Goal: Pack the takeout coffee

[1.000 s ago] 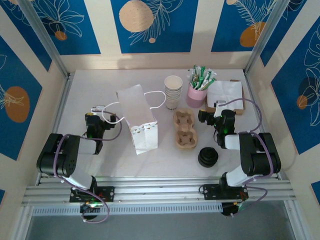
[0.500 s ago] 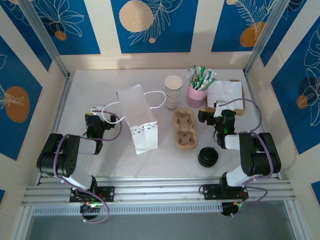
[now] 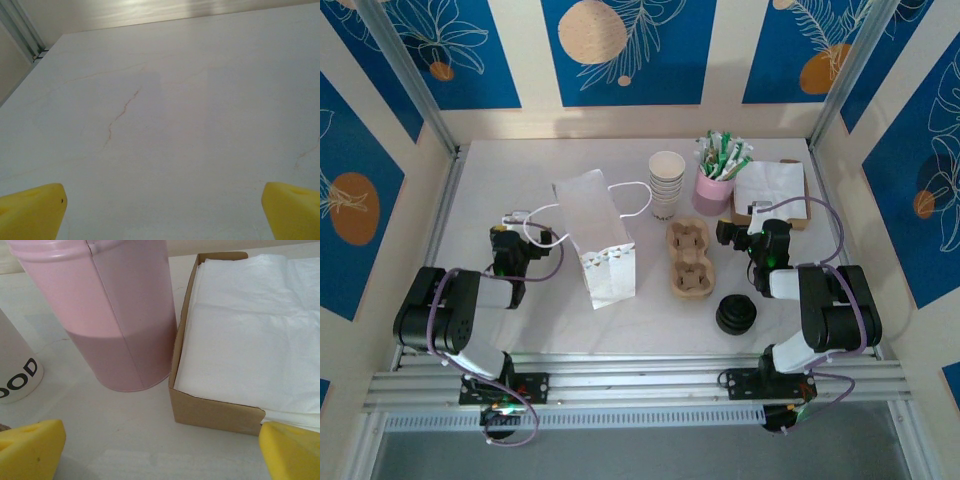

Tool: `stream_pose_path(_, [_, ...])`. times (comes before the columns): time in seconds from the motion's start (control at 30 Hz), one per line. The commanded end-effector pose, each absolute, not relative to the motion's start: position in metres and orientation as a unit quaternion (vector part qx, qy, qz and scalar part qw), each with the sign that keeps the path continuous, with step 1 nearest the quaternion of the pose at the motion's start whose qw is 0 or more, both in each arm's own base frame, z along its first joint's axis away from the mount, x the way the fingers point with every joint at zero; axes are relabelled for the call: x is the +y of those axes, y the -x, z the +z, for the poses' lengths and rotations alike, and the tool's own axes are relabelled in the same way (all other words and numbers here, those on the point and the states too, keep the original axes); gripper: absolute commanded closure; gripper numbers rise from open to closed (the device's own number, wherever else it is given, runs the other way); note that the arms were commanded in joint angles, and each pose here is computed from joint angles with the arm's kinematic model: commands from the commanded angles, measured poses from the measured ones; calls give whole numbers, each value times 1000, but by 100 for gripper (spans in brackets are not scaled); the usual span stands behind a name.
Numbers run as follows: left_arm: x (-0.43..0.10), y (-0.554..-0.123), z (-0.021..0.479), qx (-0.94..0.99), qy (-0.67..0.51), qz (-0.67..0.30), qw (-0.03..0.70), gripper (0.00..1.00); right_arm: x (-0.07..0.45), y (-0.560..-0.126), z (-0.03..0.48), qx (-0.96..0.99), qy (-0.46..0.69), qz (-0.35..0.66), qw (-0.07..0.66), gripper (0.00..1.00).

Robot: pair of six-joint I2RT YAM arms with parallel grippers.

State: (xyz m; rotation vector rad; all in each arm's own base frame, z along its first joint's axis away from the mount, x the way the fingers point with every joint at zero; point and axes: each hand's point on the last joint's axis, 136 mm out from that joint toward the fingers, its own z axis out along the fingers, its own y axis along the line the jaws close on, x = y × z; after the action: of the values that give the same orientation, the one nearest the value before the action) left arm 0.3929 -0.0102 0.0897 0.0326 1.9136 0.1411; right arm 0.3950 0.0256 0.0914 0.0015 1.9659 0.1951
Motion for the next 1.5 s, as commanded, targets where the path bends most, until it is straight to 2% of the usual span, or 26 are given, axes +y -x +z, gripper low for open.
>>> stream_pose_path(0.0, [-6, -392, 100, 807, -2, 60, 588, 0, 18, -397, 99, 826, -14, 60, 560, 1])
stream_pose_path(0.17, [0, -378, 122, 808, 17, 62, 586, 0, 3, -379, 126, 840, -67, 42, 537, 1])
stream_pose_path(0.27, [20, -361, 133, 833, 97, 76, 540, 0, -21, -356, 133, 842, -161, 18, 514, 1])
stream_pose_path(0.37, [51, -324, 146, 834, 252, 94, 481, 0, -35, -325, 142, 851, -238, 21, 467, 1])
stream_pose_path(0.47, [50, -297, 160, 848, 262, 84, 454, 0, -46, -293, 152, 839, -337, 38, 426, 1])
stream_pose_path(0.67, [58, -258, 194, 816, 296, 72, 491, 0, -41, -263, 199, 830, -367, 80, 413, 1])
stream_pose_path(0.77, [72, -231, 213, 801, 330, 94, 490, 3, -29, -253, 229, 831, -361, 111, 409, 7])
stream_pose_path(0.9, [48, -233, 257, 802, 279, 22, 528, 17, -8, -248, 273, 814, -369, 190, 408, 16])
stream_pose_path(1.03, [14, -245, 297, 822, 220, -59, 522, 21, 12, -250, 308, 779, -392, 274, 406, 26])
stream_pose_path(1.2, [-36, -264, 329, 831, 153, -182, 502, 22, 42, -264, 333, 771, -363, 331, 404, 32])
stream_pose_path(1.3, [-62, -269, 346, 828, 111, -245, 491, 22, 66, -274, 338, 794, -327, 328, 394, 34])
stream_pose_path(1.47, [-68, -269, 348, 826, 117, -269, 481, 23, 98, -291, 332, 837, -284, 261, 389, 39])
